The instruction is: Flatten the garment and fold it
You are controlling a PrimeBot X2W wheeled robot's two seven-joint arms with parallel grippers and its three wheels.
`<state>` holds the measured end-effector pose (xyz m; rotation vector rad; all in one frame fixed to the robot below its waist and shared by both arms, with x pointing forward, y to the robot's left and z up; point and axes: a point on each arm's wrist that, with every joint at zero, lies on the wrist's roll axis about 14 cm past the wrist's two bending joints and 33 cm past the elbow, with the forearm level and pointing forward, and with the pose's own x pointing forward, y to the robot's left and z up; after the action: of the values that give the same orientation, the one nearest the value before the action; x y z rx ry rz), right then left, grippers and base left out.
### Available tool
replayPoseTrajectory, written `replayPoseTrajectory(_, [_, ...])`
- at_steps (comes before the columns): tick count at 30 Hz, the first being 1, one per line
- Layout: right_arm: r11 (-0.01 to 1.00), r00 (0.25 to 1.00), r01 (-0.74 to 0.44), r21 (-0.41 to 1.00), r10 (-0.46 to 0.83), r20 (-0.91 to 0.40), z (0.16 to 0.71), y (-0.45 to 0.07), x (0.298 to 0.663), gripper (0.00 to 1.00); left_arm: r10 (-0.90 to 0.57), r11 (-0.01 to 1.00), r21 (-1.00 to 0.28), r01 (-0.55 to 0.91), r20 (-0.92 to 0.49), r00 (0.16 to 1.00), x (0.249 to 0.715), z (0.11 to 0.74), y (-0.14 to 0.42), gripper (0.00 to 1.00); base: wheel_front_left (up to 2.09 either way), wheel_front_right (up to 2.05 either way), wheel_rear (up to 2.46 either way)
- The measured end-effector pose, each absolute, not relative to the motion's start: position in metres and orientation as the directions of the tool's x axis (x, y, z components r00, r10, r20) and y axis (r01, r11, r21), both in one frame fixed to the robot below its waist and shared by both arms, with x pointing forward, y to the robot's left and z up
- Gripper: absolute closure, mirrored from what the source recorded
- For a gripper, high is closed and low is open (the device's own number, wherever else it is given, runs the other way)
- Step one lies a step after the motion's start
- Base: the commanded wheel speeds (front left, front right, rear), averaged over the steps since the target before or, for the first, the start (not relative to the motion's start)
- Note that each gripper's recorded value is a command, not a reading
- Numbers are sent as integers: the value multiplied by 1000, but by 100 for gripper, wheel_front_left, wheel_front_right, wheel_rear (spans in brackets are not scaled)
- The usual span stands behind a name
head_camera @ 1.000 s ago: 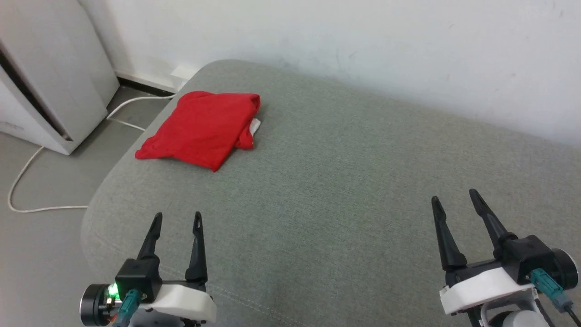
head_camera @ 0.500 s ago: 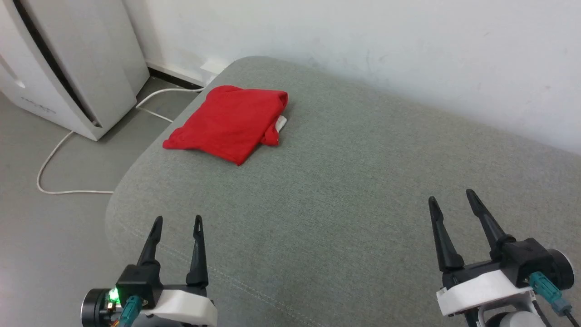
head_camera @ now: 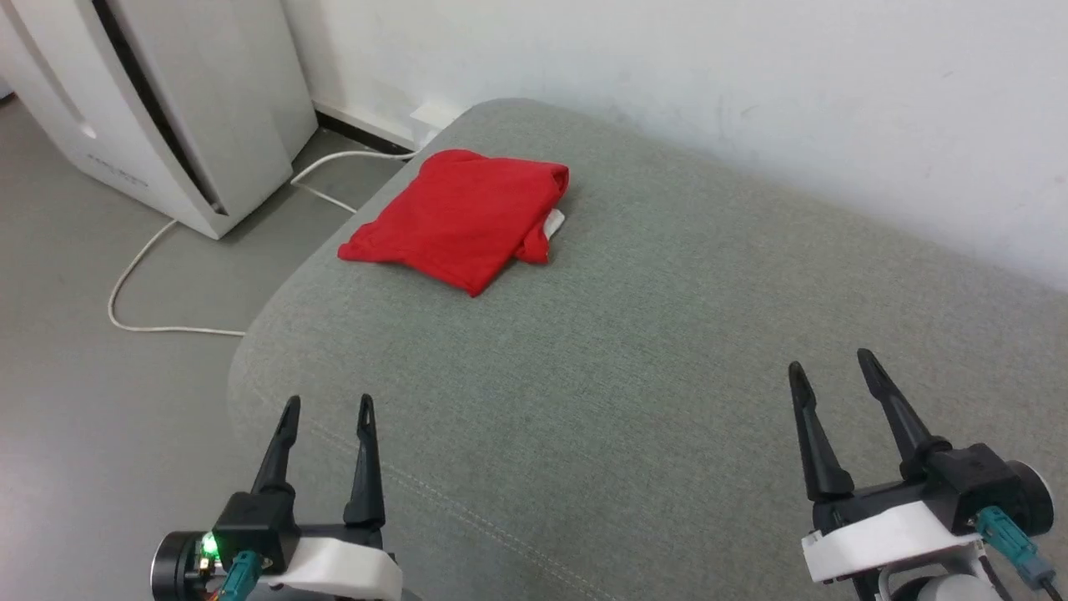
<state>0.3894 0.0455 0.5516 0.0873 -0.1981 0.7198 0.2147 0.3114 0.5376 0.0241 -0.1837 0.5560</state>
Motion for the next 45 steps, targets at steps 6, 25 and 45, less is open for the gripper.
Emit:
replayPoseTrajectory(6, [742,729,-670,20,653,205,548,49,391,0,534,842,-28,-538,173,827,213,535,313,0,0,0,0])
replayPoseTrajectory(25, [751,743,-660,-15,656,132,512,44,405,0,483,876,-75,-477,107,869,269,525,323,0,0,0,0])
replayPoseTrajectory(45, [808,807,-588,33,583,98,460,11,455,0,306,937,39,-348,-574,760,465,471,411,0,0,0,0])
